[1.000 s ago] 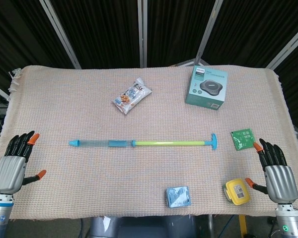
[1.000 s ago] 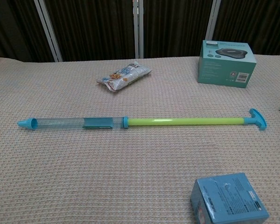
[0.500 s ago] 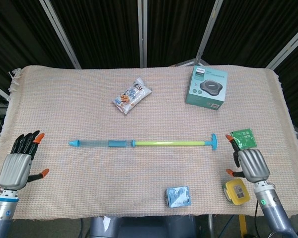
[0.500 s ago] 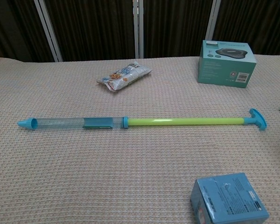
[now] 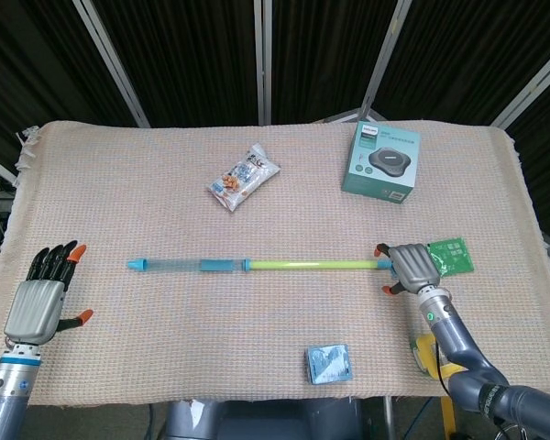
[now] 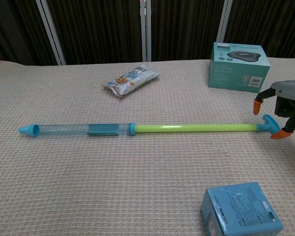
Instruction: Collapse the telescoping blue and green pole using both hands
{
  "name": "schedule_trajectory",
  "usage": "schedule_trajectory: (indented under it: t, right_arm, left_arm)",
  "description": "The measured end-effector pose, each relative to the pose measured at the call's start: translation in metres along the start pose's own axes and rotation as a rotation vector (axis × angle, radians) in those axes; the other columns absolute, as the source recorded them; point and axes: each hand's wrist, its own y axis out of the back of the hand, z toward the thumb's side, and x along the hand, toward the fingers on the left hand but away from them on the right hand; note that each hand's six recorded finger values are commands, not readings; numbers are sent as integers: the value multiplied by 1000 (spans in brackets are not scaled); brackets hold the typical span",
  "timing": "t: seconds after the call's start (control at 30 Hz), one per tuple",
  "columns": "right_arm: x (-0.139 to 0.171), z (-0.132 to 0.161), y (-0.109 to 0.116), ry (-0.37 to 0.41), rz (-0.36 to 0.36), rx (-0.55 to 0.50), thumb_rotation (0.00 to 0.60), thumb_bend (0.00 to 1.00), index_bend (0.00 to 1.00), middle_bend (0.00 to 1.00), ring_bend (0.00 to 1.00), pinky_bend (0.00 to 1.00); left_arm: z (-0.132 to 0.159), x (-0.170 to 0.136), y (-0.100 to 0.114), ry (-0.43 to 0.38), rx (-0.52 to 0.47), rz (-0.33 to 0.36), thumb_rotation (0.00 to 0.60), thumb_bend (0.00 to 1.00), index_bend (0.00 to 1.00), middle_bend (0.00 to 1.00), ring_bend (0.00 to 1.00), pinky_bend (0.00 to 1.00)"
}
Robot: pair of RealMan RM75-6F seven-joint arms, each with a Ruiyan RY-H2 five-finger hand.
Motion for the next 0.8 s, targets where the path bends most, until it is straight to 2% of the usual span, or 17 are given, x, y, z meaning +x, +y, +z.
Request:
schedule_trajectory:
  t: [0.1,0.27,0.8]
  right_arm:
    - [-9,-3,-5,-15,7,11,600,171,460,1000,1000,1000]
    - [-19,-4,-14,-32,16,15,600,228,468,1000,1000,1000]
    - [-38,9,-28,-27,31,13,600,247,511,1000,1000,1000]
  left_arm:
    - [-1,1,-2,6,5,-5,600,0,0,0,0,0]
    - [-1,2,-4,10,9,-10,600,0,0,0,0,0]
    - [-2,5,-9,20,20,-22,600,0,0,0,0,0]
